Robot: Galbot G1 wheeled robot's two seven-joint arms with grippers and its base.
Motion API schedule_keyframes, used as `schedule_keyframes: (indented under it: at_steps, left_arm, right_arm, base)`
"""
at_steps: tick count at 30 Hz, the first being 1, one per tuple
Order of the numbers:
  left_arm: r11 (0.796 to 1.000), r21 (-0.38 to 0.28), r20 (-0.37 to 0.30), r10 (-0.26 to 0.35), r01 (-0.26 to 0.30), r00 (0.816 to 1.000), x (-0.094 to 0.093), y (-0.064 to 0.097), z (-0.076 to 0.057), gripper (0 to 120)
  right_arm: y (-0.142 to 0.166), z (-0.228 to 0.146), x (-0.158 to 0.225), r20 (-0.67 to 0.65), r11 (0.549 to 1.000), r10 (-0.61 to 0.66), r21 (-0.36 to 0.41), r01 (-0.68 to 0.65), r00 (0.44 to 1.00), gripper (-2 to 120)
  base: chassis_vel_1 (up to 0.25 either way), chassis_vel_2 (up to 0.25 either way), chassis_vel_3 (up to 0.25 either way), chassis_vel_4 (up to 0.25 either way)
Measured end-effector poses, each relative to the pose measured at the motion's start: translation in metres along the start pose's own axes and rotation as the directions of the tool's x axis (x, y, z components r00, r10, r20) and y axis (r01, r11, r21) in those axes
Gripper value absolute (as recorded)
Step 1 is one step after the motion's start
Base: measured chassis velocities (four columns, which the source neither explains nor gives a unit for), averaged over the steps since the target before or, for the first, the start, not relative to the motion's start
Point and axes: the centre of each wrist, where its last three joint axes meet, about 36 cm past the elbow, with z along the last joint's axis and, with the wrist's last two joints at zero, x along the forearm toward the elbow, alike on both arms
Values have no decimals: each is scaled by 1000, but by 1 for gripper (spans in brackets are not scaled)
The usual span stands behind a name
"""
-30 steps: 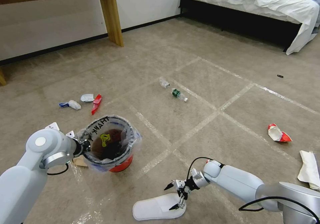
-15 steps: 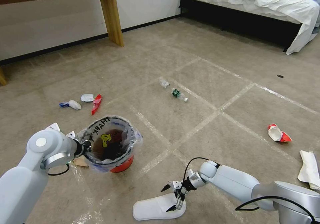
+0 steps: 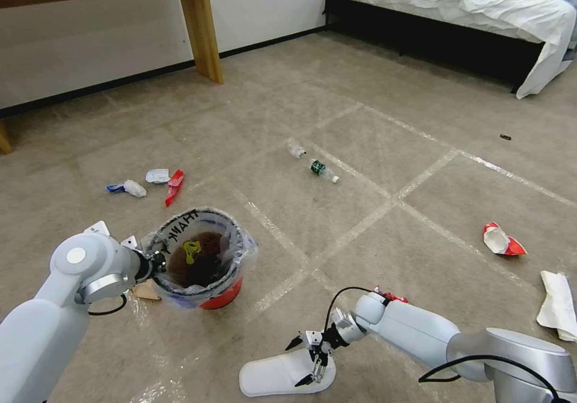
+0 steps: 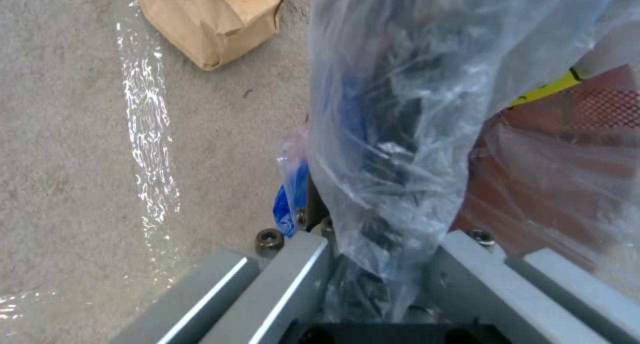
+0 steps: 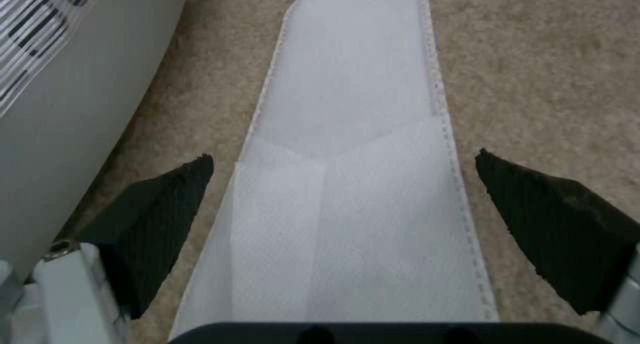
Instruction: Pick up the trash bin and place the garbage on the floor into it.
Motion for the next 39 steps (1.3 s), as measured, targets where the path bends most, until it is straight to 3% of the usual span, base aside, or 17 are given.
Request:
schedule_keyframes:
  at_steps: [33,36,39]
  left_arm:
    - [1000,-11,9,-5,5,1000,-4,-2,7,0]
    - [1000,-12,11,-4,4,1000,-4,-3,7,0]
    - [1000,-13,14,-2,3,1000,-5,-4,7,0]
  right_arm:
    - [10,11,-3,-20,999,26,-21,-26,999,99]
    - [8,11,0,-23,999,34,-19,-34,999,93]
    - [6,10,2,-23,999,43,-20,-43,999,76]
  base:
    - [0,0,0,0]
    - [0,0,0,0]
    - [0,0,0,0]
